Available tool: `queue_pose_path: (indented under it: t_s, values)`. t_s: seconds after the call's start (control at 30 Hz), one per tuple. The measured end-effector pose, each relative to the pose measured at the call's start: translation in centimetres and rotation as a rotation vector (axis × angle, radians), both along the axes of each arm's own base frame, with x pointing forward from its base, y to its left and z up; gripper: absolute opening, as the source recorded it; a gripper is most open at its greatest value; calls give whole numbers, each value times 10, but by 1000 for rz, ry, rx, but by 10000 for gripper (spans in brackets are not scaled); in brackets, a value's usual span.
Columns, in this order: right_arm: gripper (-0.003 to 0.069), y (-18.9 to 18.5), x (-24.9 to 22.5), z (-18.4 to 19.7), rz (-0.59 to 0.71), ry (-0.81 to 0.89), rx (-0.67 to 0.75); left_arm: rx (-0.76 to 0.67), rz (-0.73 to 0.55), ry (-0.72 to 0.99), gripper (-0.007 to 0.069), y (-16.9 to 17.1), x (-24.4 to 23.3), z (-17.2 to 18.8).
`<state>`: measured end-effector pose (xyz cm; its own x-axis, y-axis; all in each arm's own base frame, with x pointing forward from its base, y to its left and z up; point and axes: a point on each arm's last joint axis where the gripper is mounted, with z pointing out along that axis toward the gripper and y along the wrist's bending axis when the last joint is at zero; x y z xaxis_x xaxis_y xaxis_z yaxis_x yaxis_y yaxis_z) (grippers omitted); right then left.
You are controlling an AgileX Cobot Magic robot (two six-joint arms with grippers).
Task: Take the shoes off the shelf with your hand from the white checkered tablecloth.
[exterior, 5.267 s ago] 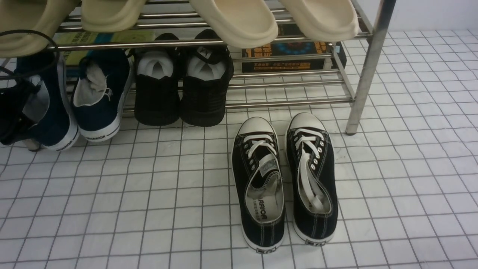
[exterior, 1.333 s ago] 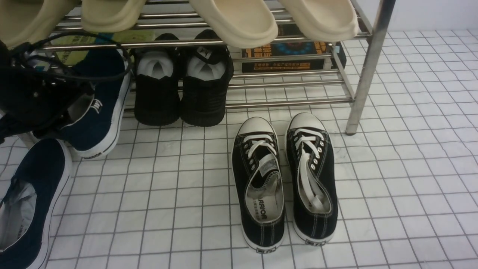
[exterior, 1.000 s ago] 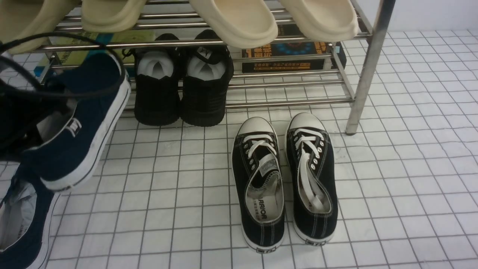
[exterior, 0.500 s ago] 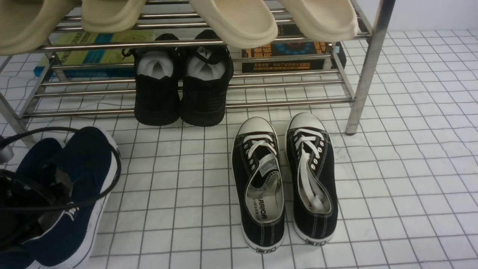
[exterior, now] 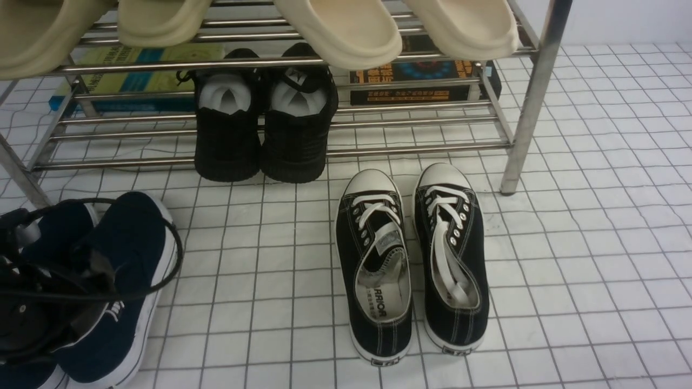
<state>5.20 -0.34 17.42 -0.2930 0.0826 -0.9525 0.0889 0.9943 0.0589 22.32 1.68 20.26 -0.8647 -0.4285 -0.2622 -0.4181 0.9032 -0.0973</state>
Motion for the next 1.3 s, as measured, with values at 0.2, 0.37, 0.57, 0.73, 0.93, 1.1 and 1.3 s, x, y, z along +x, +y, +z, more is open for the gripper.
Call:
queue_pose_path:
  t_s: [0.2,0.37,0.57,0.73,0.93,1.1,1.3]
  values:
    - [239,0,0,0,0,0,0,4,-3,2,68,1,3,-4]
    - [239,0,0,0,0,0,0,3,-1,-7,161,1,4,-3]
    - [239,0,0,0,0,0,0,10,-2,-50,290,1,6,21]
    - [239,0,0,0,0,0,0,67,-67,-126,295,2,-11,61]
    - [239,0,0,0,0,0,0,127,-223,-185,123,-3,-66,102]
    - [239,0,0,0,0,0,0,123,-317,-334,5,-14,-126,114]
    - [239,0,0,0,0,0,1,149,-336,-611,1,-23,-197,98]
